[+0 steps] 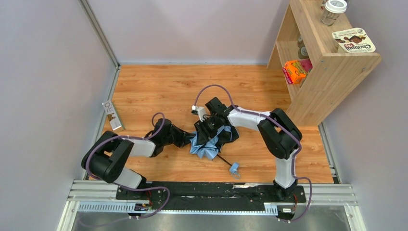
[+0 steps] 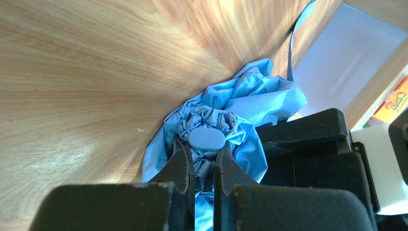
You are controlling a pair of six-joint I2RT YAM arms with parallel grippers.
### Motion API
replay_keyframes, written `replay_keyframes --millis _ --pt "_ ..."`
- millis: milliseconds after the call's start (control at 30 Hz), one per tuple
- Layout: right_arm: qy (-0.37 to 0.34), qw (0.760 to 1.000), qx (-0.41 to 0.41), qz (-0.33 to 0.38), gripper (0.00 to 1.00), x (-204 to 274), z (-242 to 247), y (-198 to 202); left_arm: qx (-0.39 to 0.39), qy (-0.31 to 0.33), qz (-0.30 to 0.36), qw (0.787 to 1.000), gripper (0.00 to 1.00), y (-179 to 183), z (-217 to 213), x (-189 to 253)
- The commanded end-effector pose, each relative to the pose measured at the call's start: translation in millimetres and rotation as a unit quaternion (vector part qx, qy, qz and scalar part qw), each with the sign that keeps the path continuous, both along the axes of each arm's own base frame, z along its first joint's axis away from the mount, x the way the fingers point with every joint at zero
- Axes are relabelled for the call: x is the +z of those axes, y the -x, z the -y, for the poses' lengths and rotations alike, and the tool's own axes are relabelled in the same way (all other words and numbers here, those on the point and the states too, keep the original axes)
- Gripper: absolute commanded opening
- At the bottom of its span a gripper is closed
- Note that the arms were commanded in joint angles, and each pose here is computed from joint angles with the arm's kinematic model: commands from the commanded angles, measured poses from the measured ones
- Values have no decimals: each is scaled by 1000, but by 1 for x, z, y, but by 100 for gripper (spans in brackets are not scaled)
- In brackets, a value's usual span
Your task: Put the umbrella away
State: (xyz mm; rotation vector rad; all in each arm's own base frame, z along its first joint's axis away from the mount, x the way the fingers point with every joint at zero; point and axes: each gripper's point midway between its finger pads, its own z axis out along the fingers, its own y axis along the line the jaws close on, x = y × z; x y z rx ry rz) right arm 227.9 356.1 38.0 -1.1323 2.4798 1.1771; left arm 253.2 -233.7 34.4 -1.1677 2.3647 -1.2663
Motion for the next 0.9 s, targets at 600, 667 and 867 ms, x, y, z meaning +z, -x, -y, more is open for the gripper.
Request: replay_keyframes --millis 600,667,867 --pt "7 997 -30 64 75 72 10 26 21 -67 5 998 0 11 -24 -18" --pt "7 998 -12 69 76 71 0 34 22 -62 2 998 0 12 -23 -17" --pt "111 982 -15 152 81 23 1 24 18 -42 -10 999 0 13 -17 -8"
